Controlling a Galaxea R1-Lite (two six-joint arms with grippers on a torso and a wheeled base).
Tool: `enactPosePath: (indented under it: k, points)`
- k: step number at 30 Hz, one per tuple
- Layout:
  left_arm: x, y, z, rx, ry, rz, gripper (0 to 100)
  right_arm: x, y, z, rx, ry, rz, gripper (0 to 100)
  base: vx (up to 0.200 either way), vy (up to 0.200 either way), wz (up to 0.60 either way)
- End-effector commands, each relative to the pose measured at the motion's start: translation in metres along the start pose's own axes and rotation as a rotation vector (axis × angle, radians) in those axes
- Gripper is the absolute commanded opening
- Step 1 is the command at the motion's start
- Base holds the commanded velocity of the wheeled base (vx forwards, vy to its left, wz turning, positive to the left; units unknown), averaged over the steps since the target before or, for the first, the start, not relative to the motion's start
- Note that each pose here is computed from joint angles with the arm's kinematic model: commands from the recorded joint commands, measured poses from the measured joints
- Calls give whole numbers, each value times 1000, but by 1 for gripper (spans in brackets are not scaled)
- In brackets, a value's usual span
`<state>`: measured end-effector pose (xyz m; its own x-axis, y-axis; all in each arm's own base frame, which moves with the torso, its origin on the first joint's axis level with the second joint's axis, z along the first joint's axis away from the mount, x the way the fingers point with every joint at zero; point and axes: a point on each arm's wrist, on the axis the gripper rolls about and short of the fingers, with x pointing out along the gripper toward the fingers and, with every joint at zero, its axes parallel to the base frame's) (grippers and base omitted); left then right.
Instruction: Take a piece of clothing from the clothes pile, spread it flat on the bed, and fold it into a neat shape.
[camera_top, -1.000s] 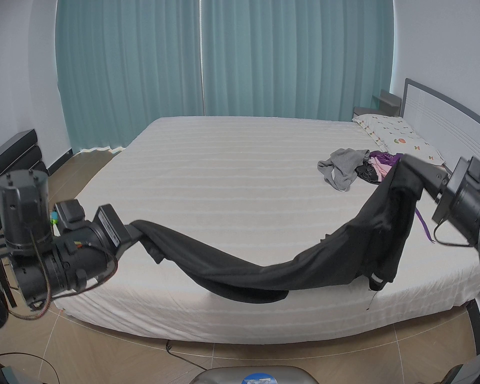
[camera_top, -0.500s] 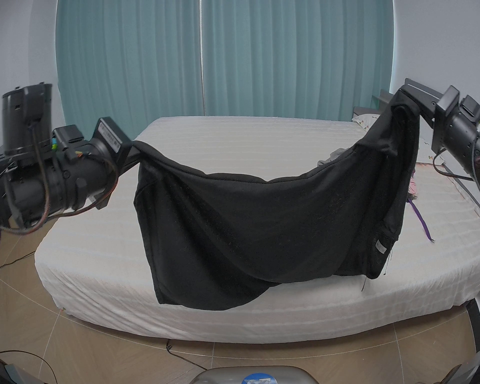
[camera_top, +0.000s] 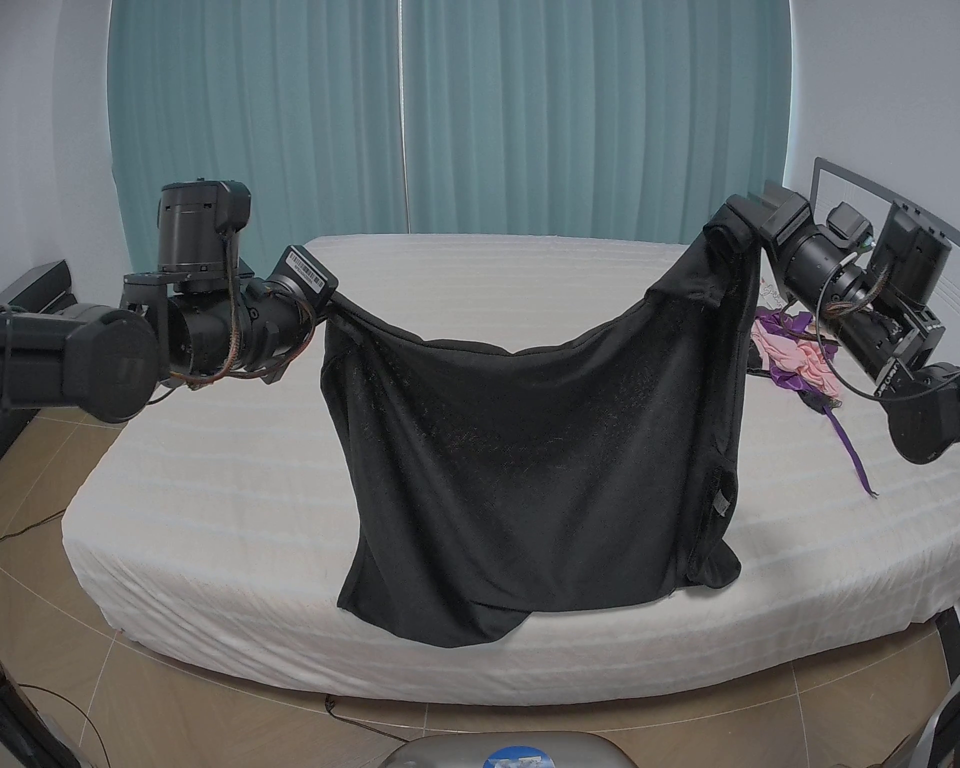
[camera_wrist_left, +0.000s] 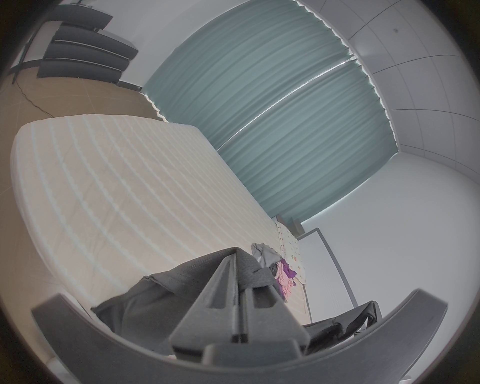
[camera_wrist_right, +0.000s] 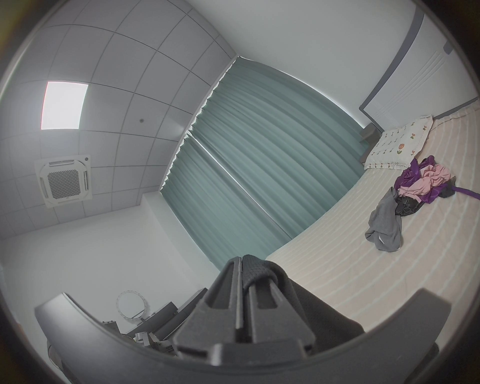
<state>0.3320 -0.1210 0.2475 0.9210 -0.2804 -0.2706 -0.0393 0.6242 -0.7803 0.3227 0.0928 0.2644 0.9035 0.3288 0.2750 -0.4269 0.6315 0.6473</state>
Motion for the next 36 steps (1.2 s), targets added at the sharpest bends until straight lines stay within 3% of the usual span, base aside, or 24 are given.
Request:
enactPosePath:
  k: [1, 9, 14, 25, 33, 34, 35, 36]
  points:
    - [42, 18, -7, -2, 22, 56, 0, 24, -28, -23, -13, 43, -51, 0, 200, 0, 0]
    - [75, 23, -13, 0, 29, 64, 0, 40, -53, -40, -35, 60, -103, 0, 200, 0, 0]
    - [103, 41, -29, 6, 65, 110, 0, 45, -76, -62, -32, 110, -155, 0, 200, 0, 0]
    - [153, 80, -62, -44, 111, 204, 0, 55, -142, -123, -42, 168, -334, 0, 0, 0, 0]
    - [173, 104, -78, -53, 137, 257, 0, 55, -182, -166, -82, 242, -419, 0, 0, 0, 0]
    - [176, 108, -79, -53, 139, 263, 100, 56, -187, -171, -88, 247, -433, 0, 0, 0, 0]
    - [177, 109, -81, -53, 141, 265, 100, 55, -190, -173, -92, 249, -440, 100, 0, 0, 0]
    - [180, 115, -84, -53, 148, 279, 100, 53, -199, -181, -105, 271, -457, 100, 0, 0, 0]
